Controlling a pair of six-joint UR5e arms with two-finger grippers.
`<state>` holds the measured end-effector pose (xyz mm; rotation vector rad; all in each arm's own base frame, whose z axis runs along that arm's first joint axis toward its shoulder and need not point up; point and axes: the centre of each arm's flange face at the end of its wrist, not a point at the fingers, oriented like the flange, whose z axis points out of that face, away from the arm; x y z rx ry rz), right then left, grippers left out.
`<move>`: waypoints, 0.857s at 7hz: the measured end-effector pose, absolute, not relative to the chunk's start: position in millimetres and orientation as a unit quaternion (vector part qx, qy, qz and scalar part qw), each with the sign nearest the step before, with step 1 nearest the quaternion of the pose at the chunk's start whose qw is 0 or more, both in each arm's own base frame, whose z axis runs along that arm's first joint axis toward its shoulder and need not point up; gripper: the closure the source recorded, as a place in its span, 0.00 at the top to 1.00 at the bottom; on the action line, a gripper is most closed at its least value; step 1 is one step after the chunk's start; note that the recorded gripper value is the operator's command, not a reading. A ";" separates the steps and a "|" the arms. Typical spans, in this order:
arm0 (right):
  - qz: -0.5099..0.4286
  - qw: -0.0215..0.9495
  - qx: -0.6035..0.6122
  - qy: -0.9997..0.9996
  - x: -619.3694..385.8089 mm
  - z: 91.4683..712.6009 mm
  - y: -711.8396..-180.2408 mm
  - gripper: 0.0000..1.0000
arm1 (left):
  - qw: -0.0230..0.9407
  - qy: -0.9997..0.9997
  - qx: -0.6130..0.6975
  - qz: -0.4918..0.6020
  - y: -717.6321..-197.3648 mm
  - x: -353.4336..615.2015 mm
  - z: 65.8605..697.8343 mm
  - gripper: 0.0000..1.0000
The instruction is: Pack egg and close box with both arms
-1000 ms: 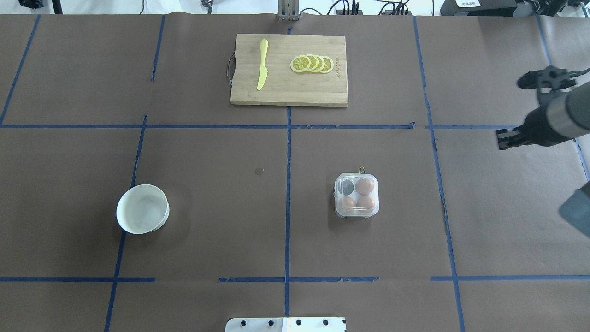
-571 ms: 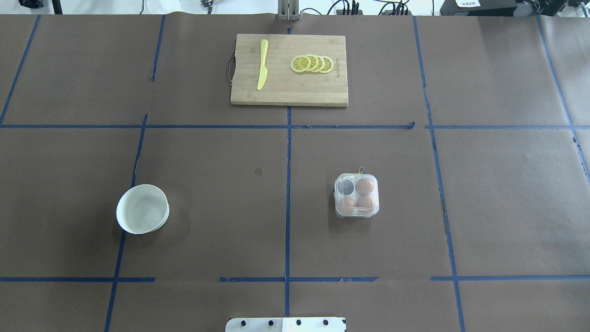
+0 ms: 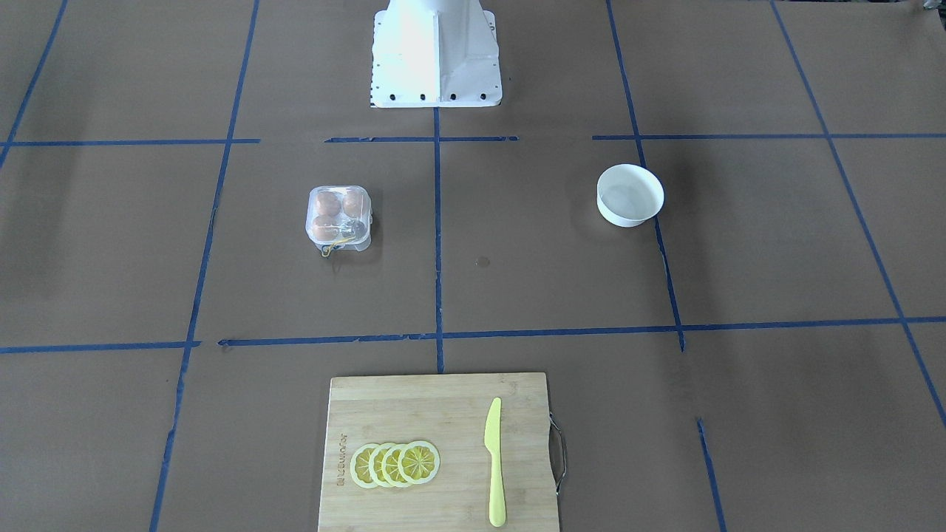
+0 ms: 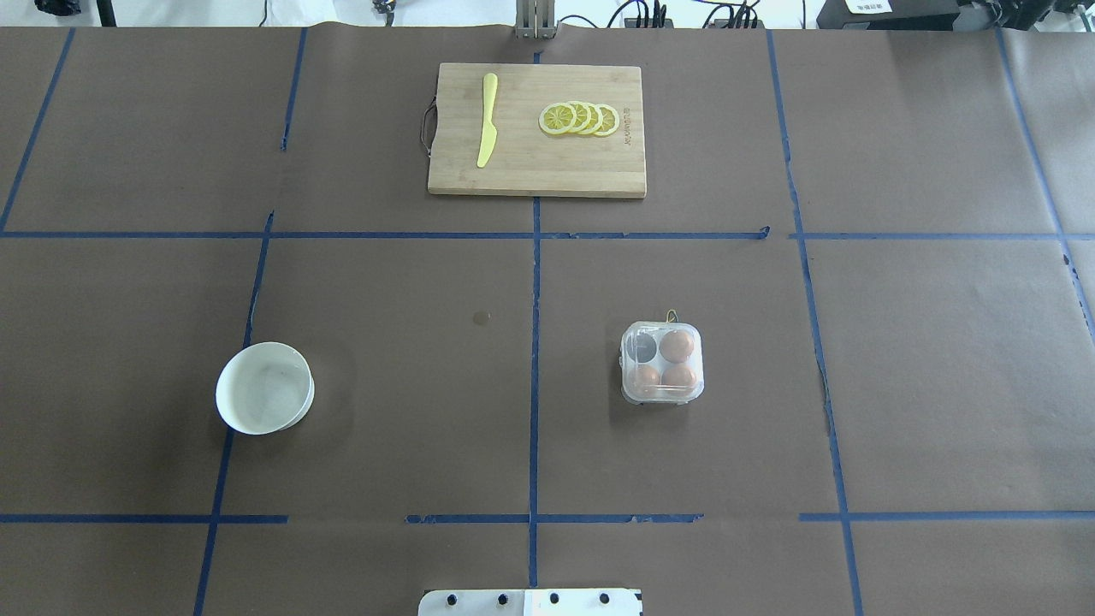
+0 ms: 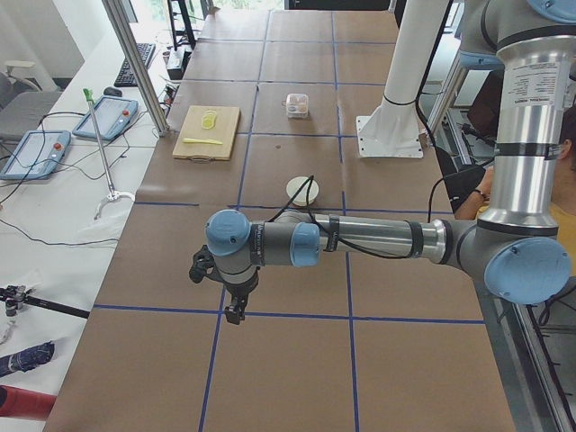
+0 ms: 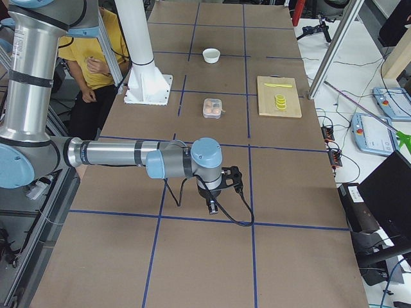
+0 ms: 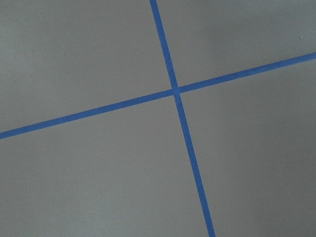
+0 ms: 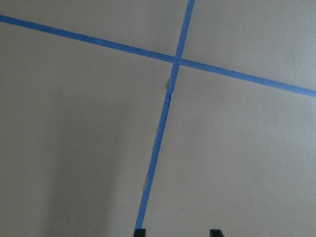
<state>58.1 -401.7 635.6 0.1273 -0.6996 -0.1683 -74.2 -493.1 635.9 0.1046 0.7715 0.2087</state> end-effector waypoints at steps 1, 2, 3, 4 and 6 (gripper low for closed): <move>-0.076 0.935 0.048 -0.343 59.0 648.7 -398.4 1.00 | 0.922 0.376 0.047 0.083 -493.3 -75.3 632.3 1.00; -0.069 0.936 0.035 -0.344 59.1 661.6 -396.3 1.00 | 0.923 0.375 0.048 0.073 -495.8 -75.7 626.7 1.00; -0.063 0.936 0.025 -0.345 59.7 671.6 -394.9 1.00 | 0.923 0.374 0.051 0.071 -499.7 -75.6 622.1 1.00; -0.059 0.937 0.019 -0.344 60.3 677.7 -393.8 1.00 | 0.923 0.373 0.055 0.073 -504.3 -75.2 618.4 1.00; -0.050 0.937 0.015 -0.346 65.3 683.9 -388.6 1.00 | 0.924 0.370 0.061 0.076 -510.3 -75.1 612.1 1.00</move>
